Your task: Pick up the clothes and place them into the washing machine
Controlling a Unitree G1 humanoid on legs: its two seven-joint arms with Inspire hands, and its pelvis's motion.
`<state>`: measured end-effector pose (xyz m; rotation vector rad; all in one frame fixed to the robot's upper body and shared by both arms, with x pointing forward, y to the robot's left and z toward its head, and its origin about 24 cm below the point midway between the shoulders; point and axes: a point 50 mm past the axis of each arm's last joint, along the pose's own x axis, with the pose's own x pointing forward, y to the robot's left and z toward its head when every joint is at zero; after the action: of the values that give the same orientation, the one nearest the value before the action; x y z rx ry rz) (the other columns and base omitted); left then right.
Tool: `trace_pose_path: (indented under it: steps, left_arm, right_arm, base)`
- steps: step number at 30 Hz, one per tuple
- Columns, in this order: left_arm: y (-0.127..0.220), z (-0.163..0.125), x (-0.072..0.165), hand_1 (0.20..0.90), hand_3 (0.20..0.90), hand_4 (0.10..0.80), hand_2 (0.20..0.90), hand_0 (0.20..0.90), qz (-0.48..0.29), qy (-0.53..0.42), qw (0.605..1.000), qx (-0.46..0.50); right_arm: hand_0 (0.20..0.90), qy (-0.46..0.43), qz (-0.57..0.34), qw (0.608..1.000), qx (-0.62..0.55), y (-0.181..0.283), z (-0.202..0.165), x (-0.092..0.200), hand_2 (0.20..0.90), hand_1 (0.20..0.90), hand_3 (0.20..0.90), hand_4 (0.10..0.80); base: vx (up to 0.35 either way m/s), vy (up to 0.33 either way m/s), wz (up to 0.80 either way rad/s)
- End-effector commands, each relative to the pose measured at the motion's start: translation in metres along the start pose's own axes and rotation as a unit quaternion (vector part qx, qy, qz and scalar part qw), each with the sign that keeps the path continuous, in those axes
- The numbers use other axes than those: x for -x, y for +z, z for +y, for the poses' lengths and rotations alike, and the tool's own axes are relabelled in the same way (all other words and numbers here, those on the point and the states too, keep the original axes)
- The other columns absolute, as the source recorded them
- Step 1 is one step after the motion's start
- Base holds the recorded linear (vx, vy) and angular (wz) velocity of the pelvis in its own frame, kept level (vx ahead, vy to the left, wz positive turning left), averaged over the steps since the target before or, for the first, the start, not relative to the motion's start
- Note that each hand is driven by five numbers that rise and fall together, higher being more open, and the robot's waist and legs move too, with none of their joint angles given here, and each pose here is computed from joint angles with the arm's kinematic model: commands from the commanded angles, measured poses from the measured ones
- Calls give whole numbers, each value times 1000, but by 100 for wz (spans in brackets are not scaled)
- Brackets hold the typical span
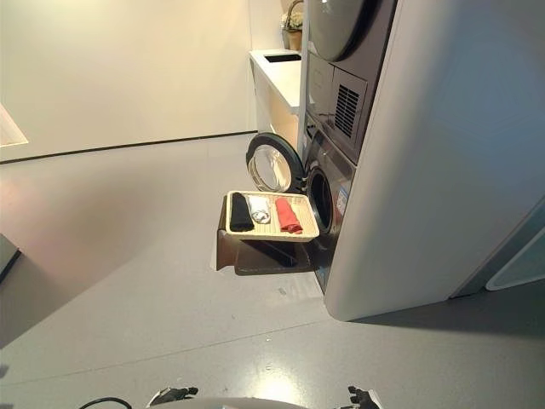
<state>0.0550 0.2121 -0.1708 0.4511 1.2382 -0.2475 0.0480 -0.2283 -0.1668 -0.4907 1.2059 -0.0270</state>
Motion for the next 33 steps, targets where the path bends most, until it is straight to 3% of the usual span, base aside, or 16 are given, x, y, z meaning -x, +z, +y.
trace_pose_path:
  steps: [1,33]
  left_arm:
    - [25,-1,-5,900,900,800,900,900,-35,1,999,16]
    - [23,0,-5,900,900,800,900,900,-26,7,1000,8]
  right_arm:
    - [900,-12,5,1000,14,5,-13,-4,900,900,900,800]
    - [900,-11,6,1000,12,5,-14,-5,900,900,900,800]
  base:
    - [0,0,0]
    - [0,0,0]
